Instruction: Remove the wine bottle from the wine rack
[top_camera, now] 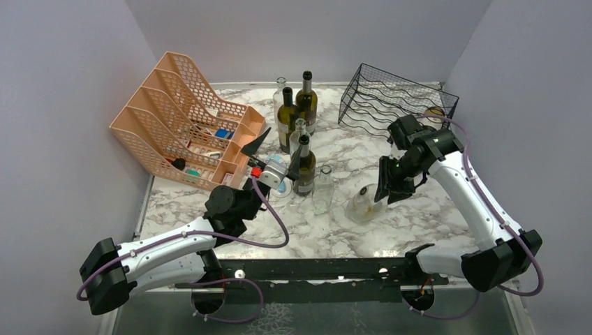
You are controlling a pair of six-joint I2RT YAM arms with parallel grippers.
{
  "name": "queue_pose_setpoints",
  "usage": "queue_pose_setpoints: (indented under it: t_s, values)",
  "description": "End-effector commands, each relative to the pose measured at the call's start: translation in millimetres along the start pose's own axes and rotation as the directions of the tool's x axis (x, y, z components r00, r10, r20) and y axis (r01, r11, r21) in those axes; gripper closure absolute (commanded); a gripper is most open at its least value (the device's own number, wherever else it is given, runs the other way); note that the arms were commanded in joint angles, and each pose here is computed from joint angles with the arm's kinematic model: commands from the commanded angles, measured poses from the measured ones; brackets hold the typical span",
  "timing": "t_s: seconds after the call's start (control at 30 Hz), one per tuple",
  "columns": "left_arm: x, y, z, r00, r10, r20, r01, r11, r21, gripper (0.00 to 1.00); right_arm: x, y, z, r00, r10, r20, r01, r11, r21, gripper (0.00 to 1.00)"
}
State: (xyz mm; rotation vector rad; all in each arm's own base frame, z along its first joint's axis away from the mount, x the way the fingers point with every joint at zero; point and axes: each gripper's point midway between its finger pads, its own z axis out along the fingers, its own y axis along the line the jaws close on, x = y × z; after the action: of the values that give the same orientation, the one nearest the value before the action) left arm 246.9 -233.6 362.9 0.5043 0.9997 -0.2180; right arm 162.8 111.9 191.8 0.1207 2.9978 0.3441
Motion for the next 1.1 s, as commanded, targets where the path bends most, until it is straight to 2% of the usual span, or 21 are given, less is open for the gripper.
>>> queue_pose_setpoints:
  t_s: [0.0, 0.37, 0.53, 0.73, 0.97, 1.07]
  values:
    - [-8.6, 1.7, 5.6, 1.0, -0.023, 0.02, 0.023, 1.0, -0.002, 0.11, -8.7, 19.7, -6.3, 0.998, -0.01, 0.063, 0.009, 1.0, 0.018, 0.95]
    - [-7.2, 1.5, 5.8, 1.0, -0.021, 0.015, 0.021, 1.0, -0.003, 0.11, -8.2, 34.9, 10.3, 0.997, -0.054, 0.055, 0.047, 0.991, 0.127, 0.94]
    - [-6.0, 2.1, 5.7, 1.0, -0.019, 0.01, 0.019, 1.0, -0.008, 0.11, -12.6, 37.2, 18.4, 0.996, -0.078, 0.048, 0.069, 0.983, 0.17, 0.79]
    - [-7.5, 2.4, 6.0, 1.0, -0.02, 0.013, 0.02, 1.0, -0.008, 0.11, -17.1, 52.7, 16.6, 0.991, -0.11, 0.07, 0.102, 0.989, 0.11, 0.56]
    - [-13.6, 7.6, 4.5, 1.0, -0.012, 0.026, 0.012, 1.0, -0.017, 0.1, -30.7, 68.4, -3.4, 0.975, -0.153, 0.161, 0.149, 0.988, 0.036, 0.28]
    - [-17.6, 11.5, 3.9, 0.999, -0.009, 0.032, 0.01, 1.0, -0.027, 0.07, -42.8, 69.5, -23.4, 0.954, -0.174, 0.244, 0.17, 0.985, 0.04, 0.18]
